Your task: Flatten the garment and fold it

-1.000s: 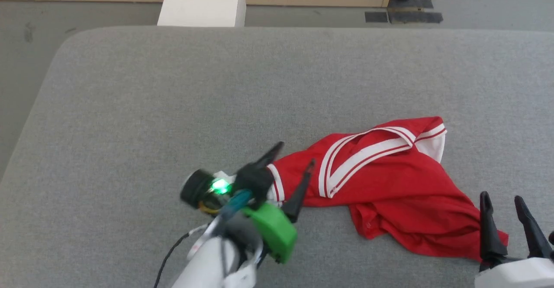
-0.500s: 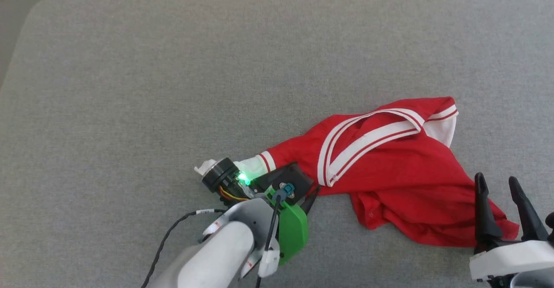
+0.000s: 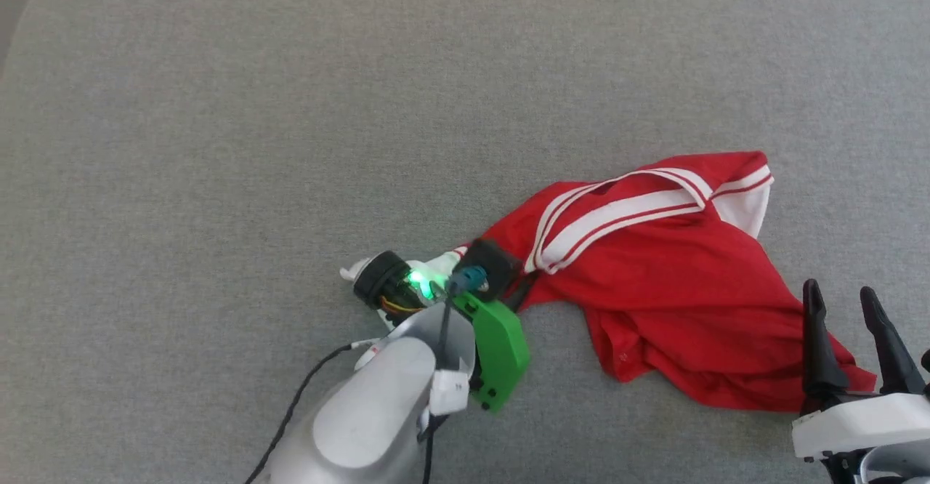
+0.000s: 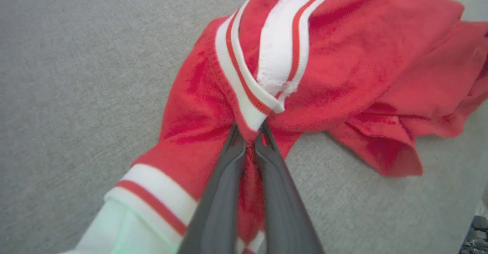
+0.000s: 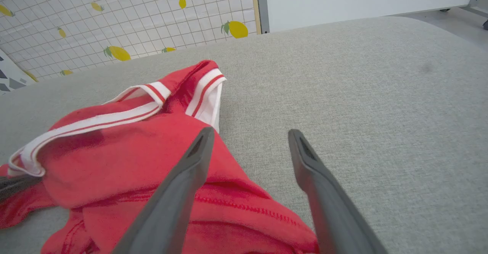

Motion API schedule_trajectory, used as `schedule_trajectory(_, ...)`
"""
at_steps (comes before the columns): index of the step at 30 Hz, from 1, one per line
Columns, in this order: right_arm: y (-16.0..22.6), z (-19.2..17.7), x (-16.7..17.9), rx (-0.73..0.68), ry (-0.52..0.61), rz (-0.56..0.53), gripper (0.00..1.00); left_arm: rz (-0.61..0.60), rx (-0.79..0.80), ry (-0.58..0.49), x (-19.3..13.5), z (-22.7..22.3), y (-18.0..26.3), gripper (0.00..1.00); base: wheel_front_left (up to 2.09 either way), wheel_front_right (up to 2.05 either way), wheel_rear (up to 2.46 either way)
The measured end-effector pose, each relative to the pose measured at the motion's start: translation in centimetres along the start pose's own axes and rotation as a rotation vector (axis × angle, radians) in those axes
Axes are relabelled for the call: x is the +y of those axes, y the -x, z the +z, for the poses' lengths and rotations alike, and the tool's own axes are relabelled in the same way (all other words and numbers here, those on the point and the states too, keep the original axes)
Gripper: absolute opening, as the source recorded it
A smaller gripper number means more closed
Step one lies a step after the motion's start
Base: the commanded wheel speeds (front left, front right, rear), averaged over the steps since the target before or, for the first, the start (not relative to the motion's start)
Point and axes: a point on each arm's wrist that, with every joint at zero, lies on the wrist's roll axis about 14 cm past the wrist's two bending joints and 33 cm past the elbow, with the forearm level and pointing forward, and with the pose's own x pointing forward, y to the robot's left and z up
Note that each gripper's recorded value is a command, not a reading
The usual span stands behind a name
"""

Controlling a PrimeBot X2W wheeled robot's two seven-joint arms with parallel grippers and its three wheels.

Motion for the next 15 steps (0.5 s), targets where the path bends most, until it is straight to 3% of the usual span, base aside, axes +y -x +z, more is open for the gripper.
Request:
schedule_trajectory(5,0.0,0.5,0.6,-0.013,-0.005,0.018,1.00,-0.027,-0.128,0.117,-0.6,4.9,0.8,0.00,0.00,0.00,0.00)
schedule_trajectory(9,-0.1,0.8,1.0,-0.021,-0.008,0.032,1.00,-0.025,-0.256,0.236,0.9,9.8,2.3,0.00,0.00,0.00,0.00)
schedule_trajectory(13,-0.3,0.3,1.1,-0.003,-0.011,0.035,1.00,0.066,-0.304,0.457,5.8,10.7,3.3,0.00,0.00,0.00,0.00)
schedule_trajectory(15,-0.4,-0.1,1.1,0.010,-0.009,0.033,1.00,0.147,-0.240,0.448,8.6,8.9,3.3,0.00,0.00,0.00,0.00)
